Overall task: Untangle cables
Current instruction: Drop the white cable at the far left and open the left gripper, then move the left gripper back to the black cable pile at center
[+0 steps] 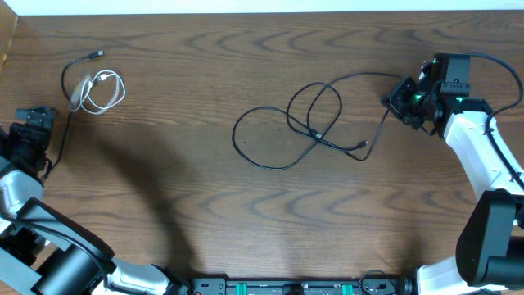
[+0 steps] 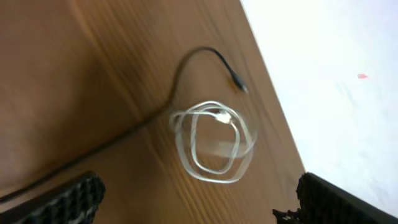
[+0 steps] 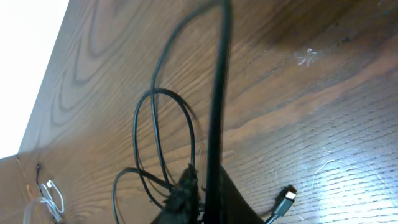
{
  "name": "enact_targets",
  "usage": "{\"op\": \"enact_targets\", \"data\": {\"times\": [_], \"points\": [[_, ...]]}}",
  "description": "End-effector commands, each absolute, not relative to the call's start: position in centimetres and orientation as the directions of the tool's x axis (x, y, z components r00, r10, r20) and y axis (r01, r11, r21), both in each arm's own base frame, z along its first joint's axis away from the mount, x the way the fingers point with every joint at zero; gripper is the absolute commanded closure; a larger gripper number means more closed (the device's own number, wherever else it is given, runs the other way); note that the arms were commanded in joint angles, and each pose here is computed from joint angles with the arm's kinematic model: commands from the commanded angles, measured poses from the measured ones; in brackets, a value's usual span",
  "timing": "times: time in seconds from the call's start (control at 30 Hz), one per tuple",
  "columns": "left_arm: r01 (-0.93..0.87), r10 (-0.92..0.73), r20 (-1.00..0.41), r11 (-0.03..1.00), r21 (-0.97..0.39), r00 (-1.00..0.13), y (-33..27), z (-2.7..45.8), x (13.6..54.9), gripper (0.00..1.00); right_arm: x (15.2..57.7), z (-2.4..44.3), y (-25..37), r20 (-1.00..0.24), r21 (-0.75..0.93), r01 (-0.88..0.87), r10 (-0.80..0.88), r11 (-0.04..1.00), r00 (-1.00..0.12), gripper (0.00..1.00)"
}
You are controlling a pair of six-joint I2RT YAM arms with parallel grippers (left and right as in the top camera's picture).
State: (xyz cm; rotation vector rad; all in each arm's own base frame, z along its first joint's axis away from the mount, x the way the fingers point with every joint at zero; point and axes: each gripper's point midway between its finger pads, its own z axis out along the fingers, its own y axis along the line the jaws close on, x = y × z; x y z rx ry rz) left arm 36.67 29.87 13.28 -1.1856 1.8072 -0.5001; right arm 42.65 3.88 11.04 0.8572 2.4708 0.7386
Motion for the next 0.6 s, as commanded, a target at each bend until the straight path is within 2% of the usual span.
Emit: {"op": "enact_targets", "data": {"times": [0.0, 0.03, 0.07, 0.1, 0.13, 0.4, 0.57], "points": [[-0.363, -0.840, -0.474, 0.542, -0.757, -0.265, 26.5, 15.0, 38.3, 0.01, 42.7, 11.3, 4.5, -0.211, 0.611, 0.415, 0.644, 0.674, -0.735, 0.61], [-0.349, -0.835, -0.471, 0.547, -0.761, -0.284, 25.7, 15.0, 38.8, 0.01, 42.7, 11.4, 4.5, -0.209, 0.613, 0.414, 0.644, 0.673, -0.736, 0.42], [-0.339, -0.828, -0.475, 0.556, -0.759, -0.296, 25.2, 15.0, 39.0, 0.01, 42.6, 11.4, 4.5, -0.209, 0.613, 0.414, 0.643, 0.673, -0.737, 0.29], [-0.313, -0.806, -0.491, 0.584, -0.749, -0.330, 24.0, 15.0, 39.8, 0.01, 42.6, 11.3, 4.5, -0.207, 0.612, 0.416, 0.643, 0.673, -0.737, 0.03], [-0.302, -0.798, -0.496, 0.594, -0.746, -0.343, 23.4, 15.0, 40.1, 0.01, 42.5, 11.3, 4.5, -0.205, 0.611, 0.417, 0.643, 0.673, -0.738, 0.01], [-0.190, -0.700, -0.535, 0.674, -0.714, -0.472, 17.5, 14.8, 42.8, 0.02, 42.2, 10.9, 4.1, -0.216, 0.581, 0.422, 0.632, 0.696, -0.745, 0.01], [-0.135, -0.644, -0.515, 0.688, -0.713, -0.566, 12.7, 14.1, 43.9, 0.02, 39.9, 8.7, 1.3, -0.215, 0.411, 0.549, 0.663, 0.727, -0.717, 0.01]]}}
